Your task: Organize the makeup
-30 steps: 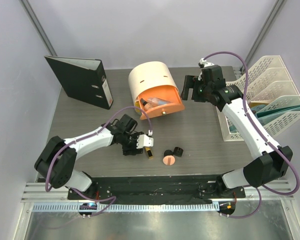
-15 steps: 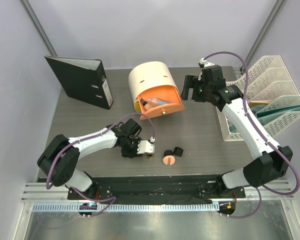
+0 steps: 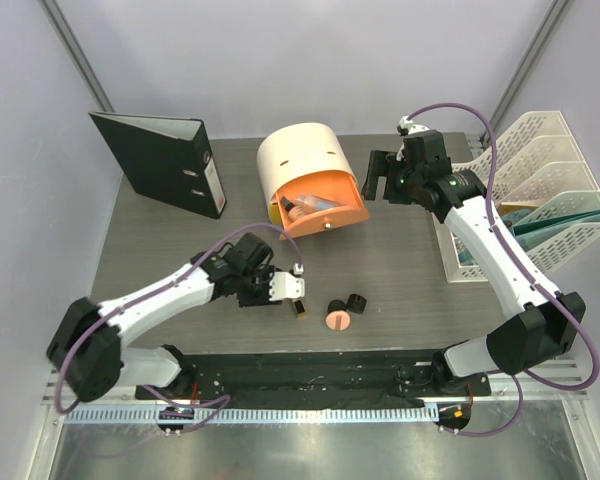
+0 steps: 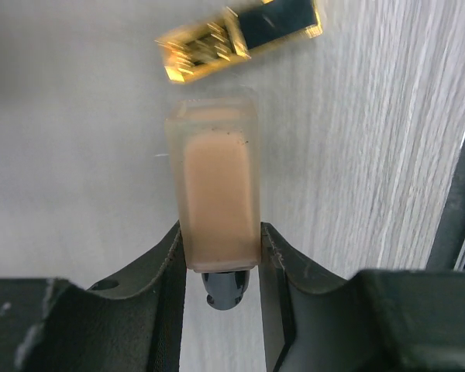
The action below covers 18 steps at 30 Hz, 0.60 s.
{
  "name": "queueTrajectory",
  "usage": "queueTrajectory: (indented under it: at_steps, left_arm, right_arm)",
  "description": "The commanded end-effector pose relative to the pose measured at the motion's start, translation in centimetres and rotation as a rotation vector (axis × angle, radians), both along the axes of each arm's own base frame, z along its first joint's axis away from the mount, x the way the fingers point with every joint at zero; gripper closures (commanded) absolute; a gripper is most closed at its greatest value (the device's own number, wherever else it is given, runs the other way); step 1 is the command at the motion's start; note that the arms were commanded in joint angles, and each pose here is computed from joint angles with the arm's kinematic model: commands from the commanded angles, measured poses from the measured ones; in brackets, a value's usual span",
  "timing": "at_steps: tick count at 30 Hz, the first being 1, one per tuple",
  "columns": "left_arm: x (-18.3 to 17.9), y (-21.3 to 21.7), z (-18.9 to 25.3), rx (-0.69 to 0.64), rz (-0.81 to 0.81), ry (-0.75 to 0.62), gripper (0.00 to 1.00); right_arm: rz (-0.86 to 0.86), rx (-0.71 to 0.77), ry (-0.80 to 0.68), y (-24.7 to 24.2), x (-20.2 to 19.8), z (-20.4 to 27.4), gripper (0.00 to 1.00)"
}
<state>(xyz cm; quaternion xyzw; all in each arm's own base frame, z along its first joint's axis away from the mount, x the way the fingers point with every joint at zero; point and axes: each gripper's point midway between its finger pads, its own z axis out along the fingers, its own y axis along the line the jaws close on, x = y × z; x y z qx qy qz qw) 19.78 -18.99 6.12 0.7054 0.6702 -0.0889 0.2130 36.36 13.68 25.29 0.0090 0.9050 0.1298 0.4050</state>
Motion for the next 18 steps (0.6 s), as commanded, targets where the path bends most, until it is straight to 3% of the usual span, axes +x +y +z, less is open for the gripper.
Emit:
queueTrajectory:
  at_steps: [1,11,18]
  left_arm:
    - [0.9,-1.1,5.9,-0.156,0.019,-0.145,1.0]
    - [5.2,-4.5,18.0,-0.422,0.043,-0.417,1.0]
    - [10.1,-8.0,23.8,-0.529,0.071,-0.501,1.0]
  right_arm:
    - [0.001,0.018,-0.075,-0.1,0.4,2.4,0.05]
    - [0.012,0.022,-0.069,0.1,0.5,2.0,0.05]
    - [0.011,0.029,-0.069,0.1,0.2,1.8,0.05]
